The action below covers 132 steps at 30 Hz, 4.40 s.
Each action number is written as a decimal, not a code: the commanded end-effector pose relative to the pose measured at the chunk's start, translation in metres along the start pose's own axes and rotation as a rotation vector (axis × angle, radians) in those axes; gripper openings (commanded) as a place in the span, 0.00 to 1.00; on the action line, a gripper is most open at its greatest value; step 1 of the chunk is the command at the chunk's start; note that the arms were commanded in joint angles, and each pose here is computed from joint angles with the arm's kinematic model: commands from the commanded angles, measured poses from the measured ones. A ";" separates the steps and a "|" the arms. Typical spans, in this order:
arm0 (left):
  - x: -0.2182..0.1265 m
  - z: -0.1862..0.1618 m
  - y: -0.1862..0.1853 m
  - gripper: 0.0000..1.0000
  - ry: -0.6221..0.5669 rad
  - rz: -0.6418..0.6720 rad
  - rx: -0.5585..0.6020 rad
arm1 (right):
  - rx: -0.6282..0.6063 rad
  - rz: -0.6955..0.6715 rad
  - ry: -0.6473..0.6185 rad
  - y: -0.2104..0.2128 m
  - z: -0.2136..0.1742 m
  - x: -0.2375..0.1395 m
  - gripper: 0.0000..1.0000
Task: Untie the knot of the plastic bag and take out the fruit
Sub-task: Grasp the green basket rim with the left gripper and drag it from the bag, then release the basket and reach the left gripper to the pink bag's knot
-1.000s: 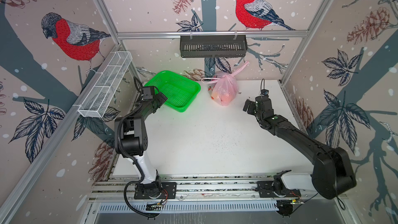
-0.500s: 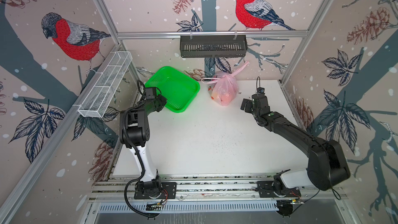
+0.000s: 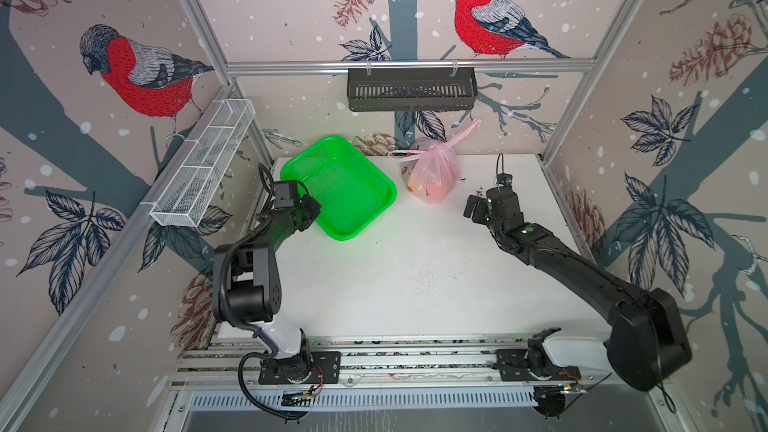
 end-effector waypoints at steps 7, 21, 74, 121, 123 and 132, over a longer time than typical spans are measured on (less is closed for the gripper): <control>-0.080 -0.093 -0.069 0.00 0.130 -0.242 0.199 | 0.097 -0.134 -0.122 -0.051 0.019 -0.042 0.99; -0.087 -0.198 -0.194 0.00 0.260 -0.448 0.359 | 0.273 -0.332 -0.220 -0.171 0.048 -0.080 0.99; 0.042 -0.341 -0.276 0.11 0.409 -0.246 0.562 | 0.348 -0.288 -0.182 -0.202 0.043 -0.080 0.99; 0.121 -0.082 -0.351 0.83 -0.068 -0.247 0.946 | 0.126 -0.071 -0.149 -0.075 0.032 -0.075 0.99; 0.127 -0.086 -0.354 0.82 -0.067 -0.277 0.938 | 0.118 -0.072 -0.144 -0.074 0.032 -0.073 0.99; 0.144 -0.095 -0.358 0.66 -0.073 -0.349 0.880 | 0.112 -0.064 -0.128 -0.072 0.028 -0.066 0.99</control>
Point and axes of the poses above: each gripper's point midway between its finger pads, its own x axis out along the fingers, its own y axis along the line the jaws close on, z = x × y, the point moved 1 cm from there along -x, back along the fingers, and after that the axes turned 13 degrees about x, right-handed, at the moved point
